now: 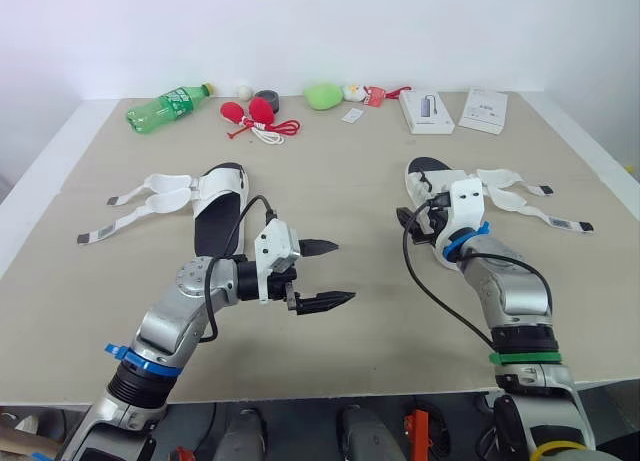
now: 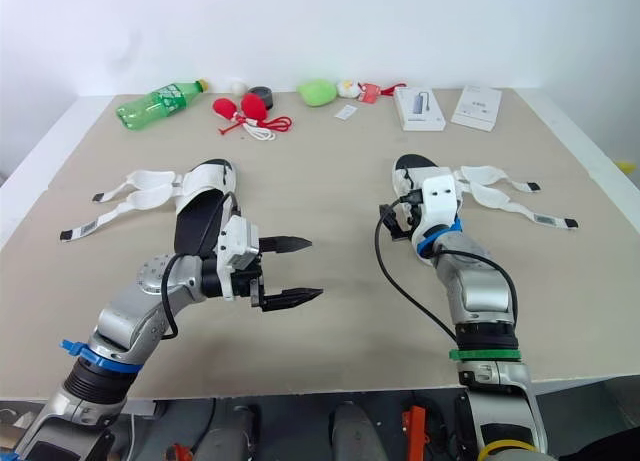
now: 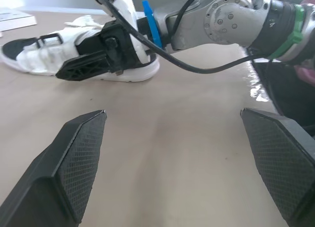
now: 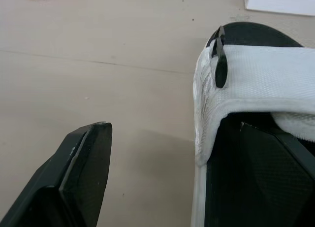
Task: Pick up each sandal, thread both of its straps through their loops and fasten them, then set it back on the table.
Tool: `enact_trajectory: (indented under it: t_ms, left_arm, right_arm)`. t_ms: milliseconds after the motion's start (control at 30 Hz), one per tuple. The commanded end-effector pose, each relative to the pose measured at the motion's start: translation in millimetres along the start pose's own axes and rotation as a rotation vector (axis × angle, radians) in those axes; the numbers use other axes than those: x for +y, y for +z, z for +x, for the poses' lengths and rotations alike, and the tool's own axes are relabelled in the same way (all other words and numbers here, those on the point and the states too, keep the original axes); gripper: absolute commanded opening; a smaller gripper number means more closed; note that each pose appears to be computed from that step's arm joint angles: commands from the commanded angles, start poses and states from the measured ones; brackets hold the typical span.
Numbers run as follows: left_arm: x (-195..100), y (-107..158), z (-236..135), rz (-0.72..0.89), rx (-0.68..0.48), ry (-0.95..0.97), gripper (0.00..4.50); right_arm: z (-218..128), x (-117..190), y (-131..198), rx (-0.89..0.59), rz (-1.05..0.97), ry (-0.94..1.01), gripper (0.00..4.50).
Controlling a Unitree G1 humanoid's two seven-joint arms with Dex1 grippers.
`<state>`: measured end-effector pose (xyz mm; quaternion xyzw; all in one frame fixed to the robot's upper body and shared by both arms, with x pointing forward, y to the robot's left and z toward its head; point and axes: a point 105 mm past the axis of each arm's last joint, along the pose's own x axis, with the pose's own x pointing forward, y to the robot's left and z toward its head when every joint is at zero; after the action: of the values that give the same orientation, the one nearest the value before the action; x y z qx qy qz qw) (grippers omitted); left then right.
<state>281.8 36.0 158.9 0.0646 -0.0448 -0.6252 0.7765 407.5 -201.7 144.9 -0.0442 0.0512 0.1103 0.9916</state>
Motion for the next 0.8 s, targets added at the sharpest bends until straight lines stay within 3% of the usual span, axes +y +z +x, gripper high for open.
enact_trajectory:
  t_ms: [33,133,233,267,300,367,567,667,800]
  left_arm:
    - [5,8,3,0.024,-0.016,0.039,4.50]
    - [8,6,5,0.011,-0.003,0.061,4.50]
    - [7,6,6,0.013,-0.001,0.054,4.50]
    - [6,6,7,0.014,-0.002,0.053,4.50]
    - [6,6,7,0.013,-0.003,0.053,4.50]
    - [6,7,7,0.014,-0.003,0.052,4.50]
    - [6,10,4,0.024,-0.007,0.044,4.50]
    - [5,10,-2,0.042,-0.002,0.023,4.50]
    - [8,12,-11,0.062,0.008,0.005,4.50]
  right_arm:
    - [5,-2,19,-0.062,-0.025,0.002,4.24]
    - [9,-4,21,-0.076,-0.030,-0.001,3.29]
    - [12,-8,21,-0.079,-0.037,-0.006,1.69]
    - [13,-9,21,-0.079,-0.045,-0.008,1.43]
    - [13,-11,21,-0.078,-0.052,-0.010,0.78]
    - [14,-13,19,-0.072,-0.068,-0.005,0.06]
    - [13,-1,20,-0.088,-0.146,0.127,0.06]
    - [-3,29,27,-0.123,-0.210,0.370,0.06]
    - [-49,75,23,-0.112,-0.328,0.776,0.06]
